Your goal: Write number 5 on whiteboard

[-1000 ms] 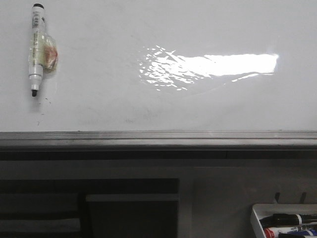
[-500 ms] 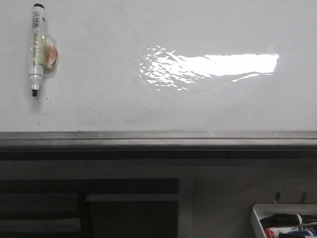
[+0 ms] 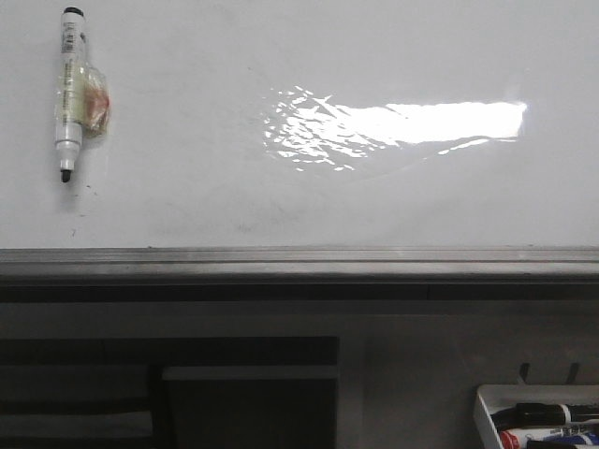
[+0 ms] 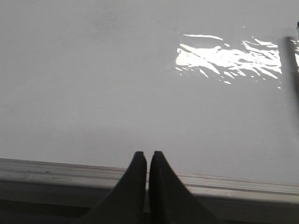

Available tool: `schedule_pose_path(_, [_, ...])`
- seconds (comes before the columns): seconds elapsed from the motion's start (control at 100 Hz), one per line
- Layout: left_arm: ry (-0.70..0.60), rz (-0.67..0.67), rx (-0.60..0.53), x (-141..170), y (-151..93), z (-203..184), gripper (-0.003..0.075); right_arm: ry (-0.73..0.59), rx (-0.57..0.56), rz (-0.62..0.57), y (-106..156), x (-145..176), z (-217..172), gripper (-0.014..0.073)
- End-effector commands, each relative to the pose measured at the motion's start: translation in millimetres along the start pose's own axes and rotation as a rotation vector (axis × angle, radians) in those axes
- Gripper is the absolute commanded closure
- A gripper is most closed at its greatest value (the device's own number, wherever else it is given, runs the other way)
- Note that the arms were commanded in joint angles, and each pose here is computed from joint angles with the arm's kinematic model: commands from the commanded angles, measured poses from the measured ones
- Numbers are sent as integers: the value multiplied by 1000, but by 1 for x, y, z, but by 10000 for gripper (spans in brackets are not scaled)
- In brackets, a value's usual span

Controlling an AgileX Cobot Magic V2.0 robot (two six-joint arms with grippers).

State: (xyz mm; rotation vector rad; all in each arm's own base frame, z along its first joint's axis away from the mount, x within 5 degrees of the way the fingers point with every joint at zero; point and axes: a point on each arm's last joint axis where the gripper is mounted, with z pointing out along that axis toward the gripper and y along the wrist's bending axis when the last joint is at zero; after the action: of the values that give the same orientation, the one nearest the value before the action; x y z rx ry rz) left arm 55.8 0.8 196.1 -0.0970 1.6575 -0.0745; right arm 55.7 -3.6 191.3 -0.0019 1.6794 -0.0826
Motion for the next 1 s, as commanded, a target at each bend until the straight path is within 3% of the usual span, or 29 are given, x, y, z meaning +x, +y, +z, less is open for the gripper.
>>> schedule_pose_path(0.0, [-93, -6, 12, -3, 0, -1, 741, -69, 6, -6, 0, 0, 0, 656])
schedule_pose_path(0.99, [-93, -6, 12, -3, 0, -1, 741, -75, 4, 4, 0, -1, 0, 656])
